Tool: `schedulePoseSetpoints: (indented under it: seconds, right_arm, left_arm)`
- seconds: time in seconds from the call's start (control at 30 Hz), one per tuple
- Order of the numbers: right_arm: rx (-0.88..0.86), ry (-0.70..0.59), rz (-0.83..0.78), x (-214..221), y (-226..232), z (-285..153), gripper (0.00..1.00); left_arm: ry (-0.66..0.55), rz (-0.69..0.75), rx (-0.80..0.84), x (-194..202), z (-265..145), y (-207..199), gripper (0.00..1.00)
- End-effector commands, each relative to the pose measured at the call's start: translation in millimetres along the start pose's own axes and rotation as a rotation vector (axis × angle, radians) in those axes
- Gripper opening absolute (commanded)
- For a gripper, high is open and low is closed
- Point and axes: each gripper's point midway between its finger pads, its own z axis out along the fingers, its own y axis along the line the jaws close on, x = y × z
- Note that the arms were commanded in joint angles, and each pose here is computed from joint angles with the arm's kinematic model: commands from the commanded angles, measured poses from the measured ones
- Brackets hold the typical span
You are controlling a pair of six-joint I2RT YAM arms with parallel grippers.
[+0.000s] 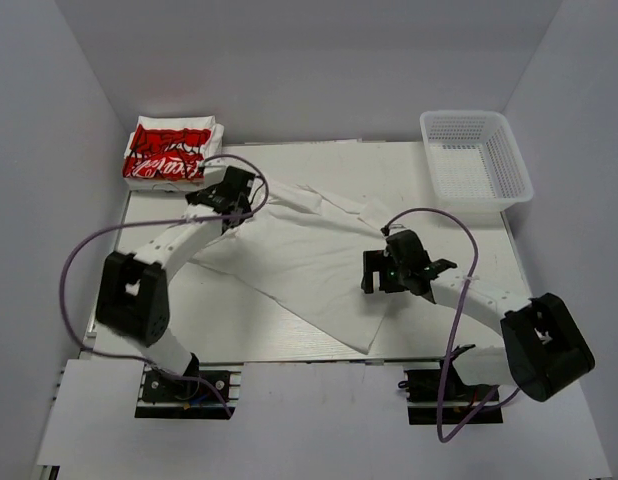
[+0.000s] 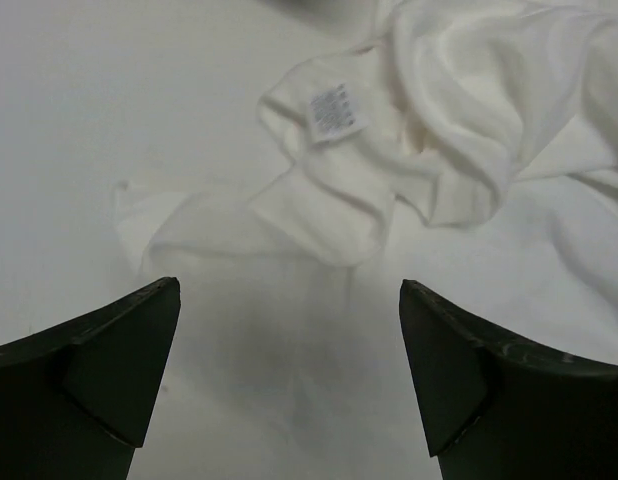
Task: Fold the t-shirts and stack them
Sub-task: Flatten out the tshirt
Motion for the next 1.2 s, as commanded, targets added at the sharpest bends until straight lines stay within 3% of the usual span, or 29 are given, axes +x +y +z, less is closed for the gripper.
schedulePoseSetpoints:
  seconds: [0.0, 0.07, 0.1, 0.23, 0.27, 0.43, 0.63, 0.8, 0.87, 1.03, 1.17]
  right_arm:
    - [-0.091, -0.02, -0.135, -9.9, 36.6, 2.5, 0.9]
    - [-0.115, -0.01, -0.216, -1.6, 52.8, 1.3, 0.9]
    - [-0.109, -0.016, -0.244, 0.2, 58.4, 2.0, 0.9]
    - [-0.063, 0.013, -0.285, 9.3, 67.9, 7.0, 0.9]
    - [0.035, 0.028, -0.289, 12.6, 52.6, 13.8, 0.9]
    - [0.271, 0.05, -0.148, 16.6, 19.5, 25.7, 0.9]
    - [0.354, 0.137, -0.024, 28.8, -13.8, 31.0, 0.9]
    - [0.46, 0.133, 0.096, 17.0, -52.7, 17.0, 0.9]
    - [0.434, 0.108, 0.108, 2.9, -59.3, 14.3, 0.9]
    - [0.198, 0.087, -0.045, -23.3, -18.6, 10.1, 0.9]
    - [0.144, 0.028, -0.079, -33.2, -8.5, 0.5, 0.9]
  left_arm:
    - [0.114, -0.173, -0.043, 61.0, -24.6, 47.6, 1.0]
    - [0.107, -0.272, -0.018, 73.4, -38.5, 64.1, 1.0]
    - [0.142, -0.286, -0.034, 97.9, -38.0, 73.5, 1.0]
    - [0.126, -0.414, -0.067, 105.1, -47.5, 92.1, 1.0]
    - [0.131, -0.428, -0.074, 106.6, -50.0, 94.7, 1.0]
    - [0.065, -0.464, -0.049, 102.6, -49.6, 99.3, 1.0]
    - [0.143, -0.424, -0.066, 124.2, -47.3, 98.9, 1.0]
    - [0.167, -0.43, -0.063, 141.1, -41.9, 98.2, 1.0]
    - [0.165, -0.439, -0.049, 142.4, -37.9, 93.1, 1.0]
    - [0.219, -0.388, -0.015, 152.9, -29.5, 75.0, 1.0]
    - [0.273, -0.359, 0.037, 164.3, -18.5, 50.6, 1.0]
